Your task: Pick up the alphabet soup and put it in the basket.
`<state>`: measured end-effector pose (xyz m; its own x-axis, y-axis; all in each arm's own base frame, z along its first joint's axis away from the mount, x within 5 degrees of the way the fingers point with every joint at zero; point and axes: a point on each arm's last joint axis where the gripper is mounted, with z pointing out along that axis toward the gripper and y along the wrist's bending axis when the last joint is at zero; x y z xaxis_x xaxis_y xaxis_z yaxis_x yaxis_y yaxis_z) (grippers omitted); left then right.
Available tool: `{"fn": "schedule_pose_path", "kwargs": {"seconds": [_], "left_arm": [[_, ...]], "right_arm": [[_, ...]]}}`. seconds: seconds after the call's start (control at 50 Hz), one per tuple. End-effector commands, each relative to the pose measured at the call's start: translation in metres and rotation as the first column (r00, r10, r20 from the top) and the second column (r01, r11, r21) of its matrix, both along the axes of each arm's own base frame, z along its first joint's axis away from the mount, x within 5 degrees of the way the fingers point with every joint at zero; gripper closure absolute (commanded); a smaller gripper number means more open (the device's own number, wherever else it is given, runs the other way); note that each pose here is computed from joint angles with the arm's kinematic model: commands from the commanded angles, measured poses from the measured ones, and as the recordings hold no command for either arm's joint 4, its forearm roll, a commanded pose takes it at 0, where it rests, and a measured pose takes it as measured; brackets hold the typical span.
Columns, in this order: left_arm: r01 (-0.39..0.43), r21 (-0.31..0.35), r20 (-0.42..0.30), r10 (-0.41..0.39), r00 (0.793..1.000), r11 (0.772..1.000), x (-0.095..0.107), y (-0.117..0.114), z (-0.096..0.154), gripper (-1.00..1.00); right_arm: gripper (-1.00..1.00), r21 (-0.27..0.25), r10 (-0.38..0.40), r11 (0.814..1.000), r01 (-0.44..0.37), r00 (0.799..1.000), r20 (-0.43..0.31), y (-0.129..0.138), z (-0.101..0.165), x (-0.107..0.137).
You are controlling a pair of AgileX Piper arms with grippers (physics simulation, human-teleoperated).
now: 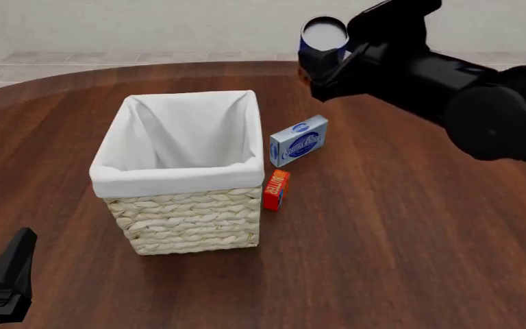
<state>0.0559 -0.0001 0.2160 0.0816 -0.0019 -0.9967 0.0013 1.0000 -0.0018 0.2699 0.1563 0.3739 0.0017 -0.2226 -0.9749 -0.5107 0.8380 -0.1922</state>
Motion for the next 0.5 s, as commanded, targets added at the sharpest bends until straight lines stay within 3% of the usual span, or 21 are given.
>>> {"fn": "schedule_pose_path", "kwargs": {"seconds": [0.02, 0.5], "left_arm": [[0.000, 0.000, 0.000, 0.000, 1.000, 1.000, 0.000, 0.000, 0.000, -1.00], [0.000, 0.000, 0.000, 0.000, 1.000, 1.000, 0.000, 0.000, 0.000, -1.00]], "right_arm": [[1.00, 0.025, 0.022, 0.999, -0.023, 1.000, 0.011, 0.011, 0.011, 0.004], [1.00, 0.030, 0.070, 0.997, -0.070, 0.998, 0.001, 0.039, 0.010, 0.017]]}}
